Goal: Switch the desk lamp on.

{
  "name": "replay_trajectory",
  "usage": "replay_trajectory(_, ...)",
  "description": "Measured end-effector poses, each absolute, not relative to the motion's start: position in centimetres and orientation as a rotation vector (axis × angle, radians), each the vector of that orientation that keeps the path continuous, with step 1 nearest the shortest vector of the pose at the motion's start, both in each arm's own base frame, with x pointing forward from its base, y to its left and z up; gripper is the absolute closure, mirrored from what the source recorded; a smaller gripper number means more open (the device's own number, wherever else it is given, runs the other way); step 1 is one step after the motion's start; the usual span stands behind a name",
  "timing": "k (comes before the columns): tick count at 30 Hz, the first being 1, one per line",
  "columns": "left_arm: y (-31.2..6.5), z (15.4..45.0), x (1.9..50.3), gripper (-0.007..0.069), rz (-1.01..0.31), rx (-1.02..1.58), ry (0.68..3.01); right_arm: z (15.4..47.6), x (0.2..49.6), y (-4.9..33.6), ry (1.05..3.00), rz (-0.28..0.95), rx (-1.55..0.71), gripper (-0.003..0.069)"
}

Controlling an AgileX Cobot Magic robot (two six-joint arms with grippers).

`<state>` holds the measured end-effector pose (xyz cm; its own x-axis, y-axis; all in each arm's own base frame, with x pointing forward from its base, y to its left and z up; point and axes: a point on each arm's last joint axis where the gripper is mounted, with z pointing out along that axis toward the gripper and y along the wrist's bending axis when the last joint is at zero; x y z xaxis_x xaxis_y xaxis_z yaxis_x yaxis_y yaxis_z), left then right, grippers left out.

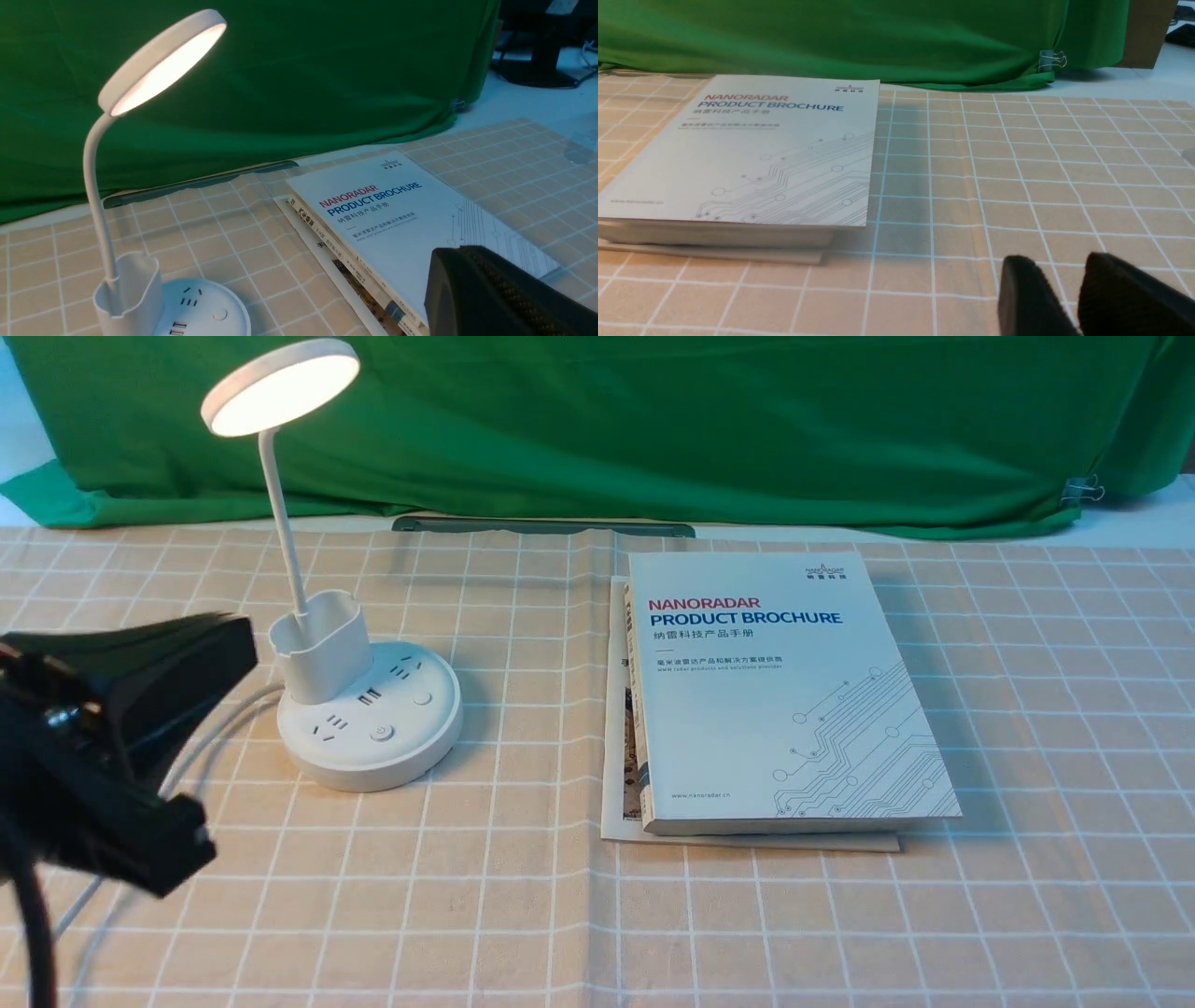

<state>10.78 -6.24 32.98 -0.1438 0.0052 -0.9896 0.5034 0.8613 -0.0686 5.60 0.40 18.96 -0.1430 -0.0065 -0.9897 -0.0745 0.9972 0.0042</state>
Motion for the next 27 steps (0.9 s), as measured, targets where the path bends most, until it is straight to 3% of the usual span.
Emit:
replay_trajectory(9,-5.2,28.5,8.8,0.0624,-0.443,0.41,1.711,19.0,5.6,0.4,1.714,0.058,-0.061,0.0418)
replay_trajectory(15,-5.0,28.4,8.5,0.0624,-0.427,0.424,1.696,19.0,5.6,0.4,1.714,0.058,-0.061,0.0418)
replay_trajectory(19,-4.2,27.6,8.0,0.0624,-0.344,0.419,1.548,19.0,5.6,0.4,1.714,0.058,-0.061,0.0418)
replay_trajectory(27,-1.4,22.4,6.1,0.0624,-0.254,0.111,1.476,19.0,5.6,0.4,1.713,0.058,-0.061,0.0418)
